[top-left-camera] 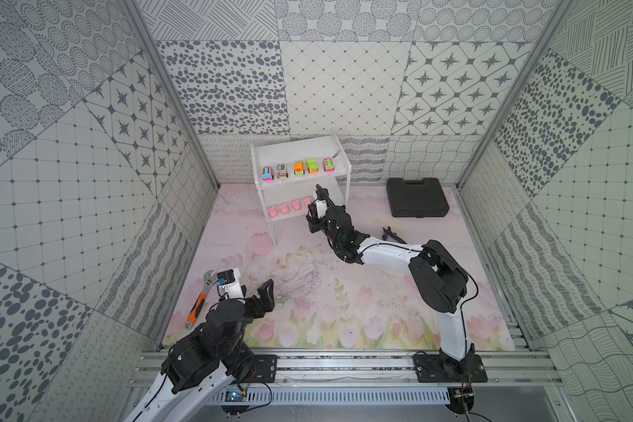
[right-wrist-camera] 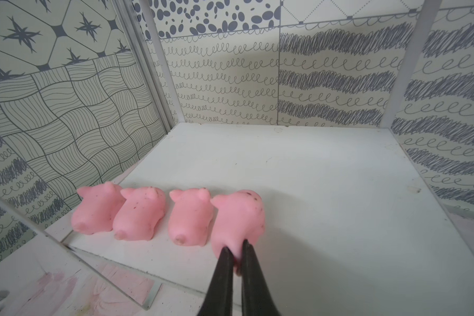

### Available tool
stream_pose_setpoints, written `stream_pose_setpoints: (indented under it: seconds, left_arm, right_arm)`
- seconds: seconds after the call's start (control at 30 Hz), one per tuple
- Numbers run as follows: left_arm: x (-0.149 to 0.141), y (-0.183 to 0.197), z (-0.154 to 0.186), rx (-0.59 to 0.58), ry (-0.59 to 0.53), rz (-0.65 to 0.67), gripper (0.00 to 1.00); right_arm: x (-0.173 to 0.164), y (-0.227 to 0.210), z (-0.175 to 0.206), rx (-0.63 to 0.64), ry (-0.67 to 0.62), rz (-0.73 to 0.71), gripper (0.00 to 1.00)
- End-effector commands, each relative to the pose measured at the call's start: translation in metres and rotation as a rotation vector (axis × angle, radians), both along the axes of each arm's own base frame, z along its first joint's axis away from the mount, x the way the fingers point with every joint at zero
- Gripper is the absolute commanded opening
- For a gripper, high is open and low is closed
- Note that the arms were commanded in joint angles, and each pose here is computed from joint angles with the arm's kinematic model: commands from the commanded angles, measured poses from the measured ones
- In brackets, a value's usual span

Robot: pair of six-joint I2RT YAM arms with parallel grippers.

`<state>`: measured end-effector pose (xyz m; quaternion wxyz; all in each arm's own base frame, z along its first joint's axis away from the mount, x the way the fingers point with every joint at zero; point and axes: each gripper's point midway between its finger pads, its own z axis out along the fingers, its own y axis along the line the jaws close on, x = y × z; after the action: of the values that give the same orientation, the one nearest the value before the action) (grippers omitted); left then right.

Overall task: Organize plastic toys on shelves
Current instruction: Place the plastic toy on the shelf.

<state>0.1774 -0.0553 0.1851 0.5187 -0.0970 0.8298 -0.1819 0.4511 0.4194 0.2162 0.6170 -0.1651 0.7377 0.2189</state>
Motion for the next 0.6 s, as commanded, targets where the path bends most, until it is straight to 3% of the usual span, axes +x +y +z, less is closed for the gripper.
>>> stream_pose_setpoints:
  seconds: [0.0, 0.27, 0.57]
  left_arm:
    - [0.0013, 0.0066, 0.0052, 0.015, -0.023, 0.029, 0.95]
    - [0.0008, 0.0069, 0.0059, 0.014, -0.024, 0.029, 0.95]
    - [0.0009, 0.0076, 0.0056, 0.016, -0.024, 0.033, 0.95]
  right_arm:
    - [0.0009, 0.0070, 0.0058, 0.055, -0.006, -0.001, 0.11]
    - [0.0023, 0.0099, -0.0009, 0.056, 0.021, 0.002, 0.12]
    - [0.0028, 0.0087, -0.0018, 0.054, 0.026, -0.006, 0.25]
